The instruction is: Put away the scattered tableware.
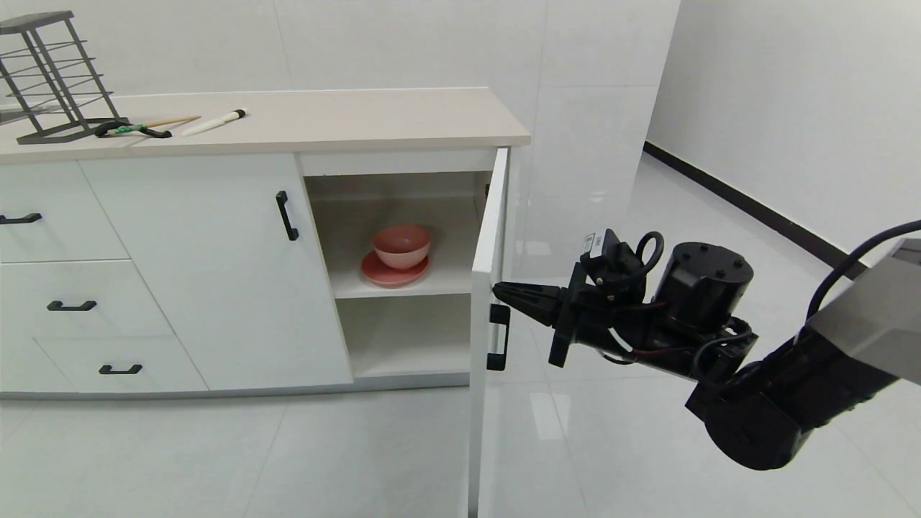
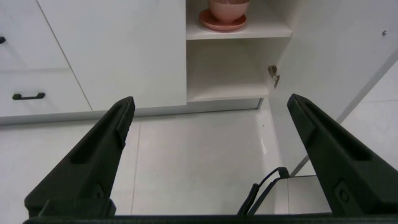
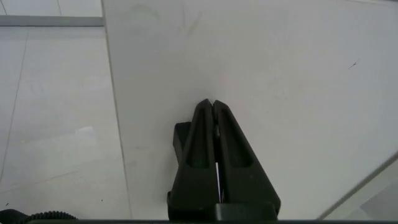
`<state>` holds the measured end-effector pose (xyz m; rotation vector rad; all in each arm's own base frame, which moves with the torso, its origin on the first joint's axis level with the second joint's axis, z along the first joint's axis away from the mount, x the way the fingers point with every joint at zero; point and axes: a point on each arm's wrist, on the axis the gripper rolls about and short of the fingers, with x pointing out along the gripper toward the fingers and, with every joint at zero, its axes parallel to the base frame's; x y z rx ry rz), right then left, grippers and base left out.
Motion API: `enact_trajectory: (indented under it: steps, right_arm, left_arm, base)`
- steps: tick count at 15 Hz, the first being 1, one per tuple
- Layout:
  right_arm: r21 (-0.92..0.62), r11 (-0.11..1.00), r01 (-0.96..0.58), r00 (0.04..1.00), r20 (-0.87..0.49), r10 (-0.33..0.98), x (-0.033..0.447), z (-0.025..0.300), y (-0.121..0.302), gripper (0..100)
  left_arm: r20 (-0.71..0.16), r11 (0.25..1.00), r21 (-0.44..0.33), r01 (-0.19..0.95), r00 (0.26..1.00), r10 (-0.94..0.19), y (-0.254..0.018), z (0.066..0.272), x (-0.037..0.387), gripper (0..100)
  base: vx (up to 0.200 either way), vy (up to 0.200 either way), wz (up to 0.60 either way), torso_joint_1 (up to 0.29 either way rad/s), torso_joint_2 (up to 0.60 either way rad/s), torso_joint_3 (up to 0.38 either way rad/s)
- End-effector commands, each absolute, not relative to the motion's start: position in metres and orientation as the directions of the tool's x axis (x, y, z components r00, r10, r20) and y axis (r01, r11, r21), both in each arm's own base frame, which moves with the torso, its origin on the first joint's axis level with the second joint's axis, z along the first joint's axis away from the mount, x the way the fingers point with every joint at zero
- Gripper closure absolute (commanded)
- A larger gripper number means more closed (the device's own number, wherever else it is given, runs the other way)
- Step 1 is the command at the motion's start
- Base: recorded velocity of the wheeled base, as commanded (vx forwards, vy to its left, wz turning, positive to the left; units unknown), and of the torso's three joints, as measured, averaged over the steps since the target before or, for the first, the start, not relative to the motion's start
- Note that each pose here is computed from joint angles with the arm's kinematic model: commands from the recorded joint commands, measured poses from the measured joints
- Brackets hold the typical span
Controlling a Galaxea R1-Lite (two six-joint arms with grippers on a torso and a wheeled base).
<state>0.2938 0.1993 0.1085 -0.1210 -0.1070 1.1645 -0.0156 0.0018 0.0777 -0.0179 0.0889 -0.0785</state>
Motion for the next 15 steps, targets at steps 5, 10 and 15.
enact_trajectory:
  steps: [5,10,15]
  right_arm:
    - [-0.15,0.367,-0.918,0.368,0.02,0.93,0.3,0.1,0.214,100]
    - [-0.161,0.384,-0.909,0.383,0.037,0.923,0.315,0.096,0.217,100]
    - [-0.169,0.415,-0.894,0.412,0.055,0.909,0.329,0.093,0.223,100]
  left_arm:
    - [-0.089,0.997,-0.022,0.078,0.993,-0.079,0.002,0.078,-0.016,0]
    - [-0.089,0.997,-0.022,0.078,0.993,-0.079,0.002,0.078,-0.016,0]
    - [-0.089,0.997,-0.023,0.078,0.993,-0.079,0.002,0.078,-0.016,0]
  base:
    - [-0.08,0.04,0.0,0.002,0.0,0.001]
    - [-0.04,0.0,0.0,0.001,0.0,0.001]
    - [0.0,0.0,0.0,0.0,0.0,0.0]
